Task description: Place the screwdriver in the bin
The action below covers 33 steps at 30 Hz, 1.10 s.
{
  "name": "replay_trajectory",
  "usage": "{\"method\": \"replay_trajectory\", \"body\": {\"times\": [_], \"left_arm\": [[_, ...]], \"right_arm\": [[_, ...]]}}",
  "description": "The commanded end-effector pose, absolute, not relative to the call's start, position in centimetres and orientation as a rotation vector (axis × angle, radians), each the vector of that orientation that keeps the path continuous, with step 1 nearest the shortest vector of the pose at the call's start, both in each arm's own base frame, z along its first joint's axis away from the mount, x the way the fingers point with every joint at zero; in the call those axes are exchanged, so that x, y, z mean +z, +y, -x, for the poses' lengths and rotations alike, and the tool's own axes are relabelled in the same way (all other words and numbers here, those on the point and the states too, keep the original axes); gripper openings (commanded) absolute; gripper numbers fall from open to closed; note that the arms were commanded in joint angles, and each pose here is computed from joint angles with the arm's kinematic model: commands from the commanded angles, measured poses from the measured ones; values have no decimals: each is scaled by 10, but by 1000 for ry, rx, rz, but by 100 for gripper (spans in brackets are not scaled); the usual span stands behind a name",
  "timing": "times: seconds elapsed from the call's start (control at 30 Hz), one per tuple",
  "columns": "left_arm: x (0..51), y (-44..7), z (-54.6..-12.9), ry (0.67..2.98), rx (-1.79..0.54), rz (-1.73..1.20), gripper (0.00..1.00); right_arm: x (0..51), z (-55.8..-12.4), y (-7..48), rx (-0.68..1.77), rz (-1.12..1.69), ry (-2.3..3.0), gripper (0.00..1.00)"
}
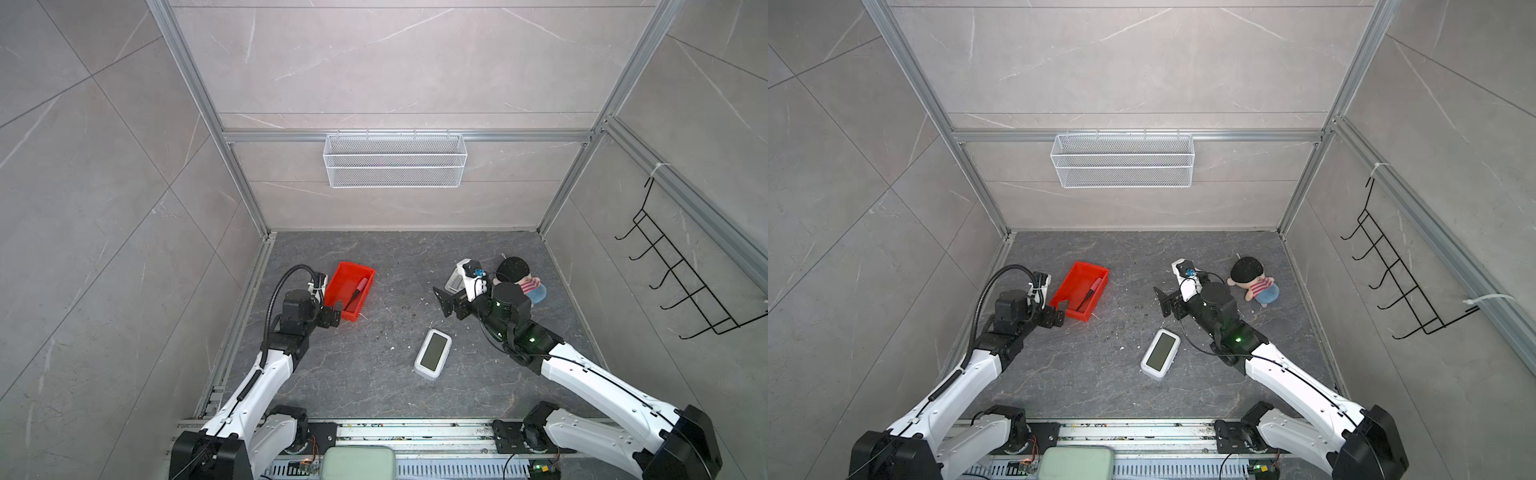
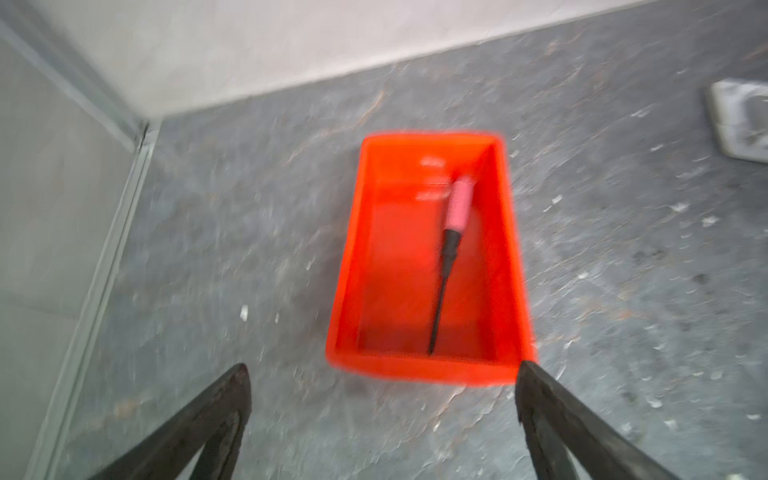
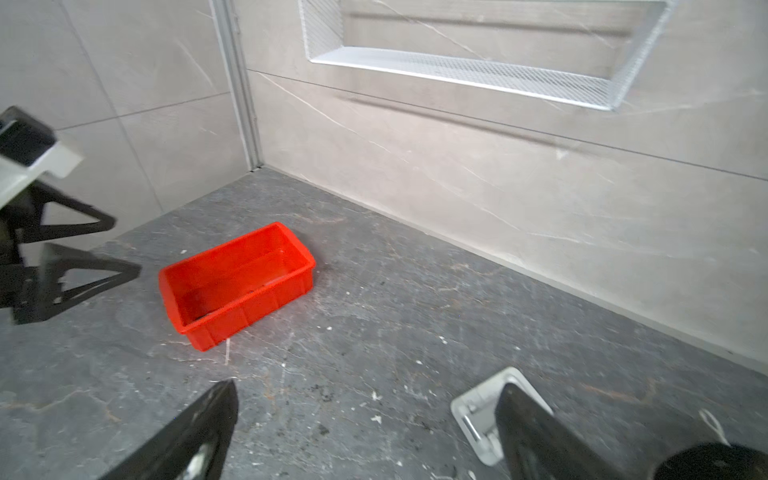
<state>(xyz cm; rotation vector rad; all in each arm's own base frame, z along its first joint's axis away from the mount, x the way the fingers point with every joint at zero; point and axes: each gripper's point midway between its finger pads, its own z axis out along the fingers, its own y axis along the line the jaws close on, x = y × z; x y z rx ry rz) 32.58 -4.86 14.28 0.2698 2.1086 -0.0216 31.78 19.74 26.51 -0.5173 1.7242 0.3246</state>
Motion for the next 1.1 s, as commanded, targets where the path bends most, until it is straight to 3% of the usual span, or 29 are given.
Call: {"method": "replay_trajectory", "body": {"times": [0.0, 0.5, 1.07], "left_arm": [[162, -29, -335, 1966, 7, -129, 100], [122, 13, -354, 1885, 182, 30, 99], [93, 19, -385, 1958, 104, 52, 100]], "right_arm": [[245, -324, 168, 229, 480, 1754, 99], [138, -357, 45, 71, 139, 1838, 99], [98, -382, 35, 137, 114, 1859, 99]]}}
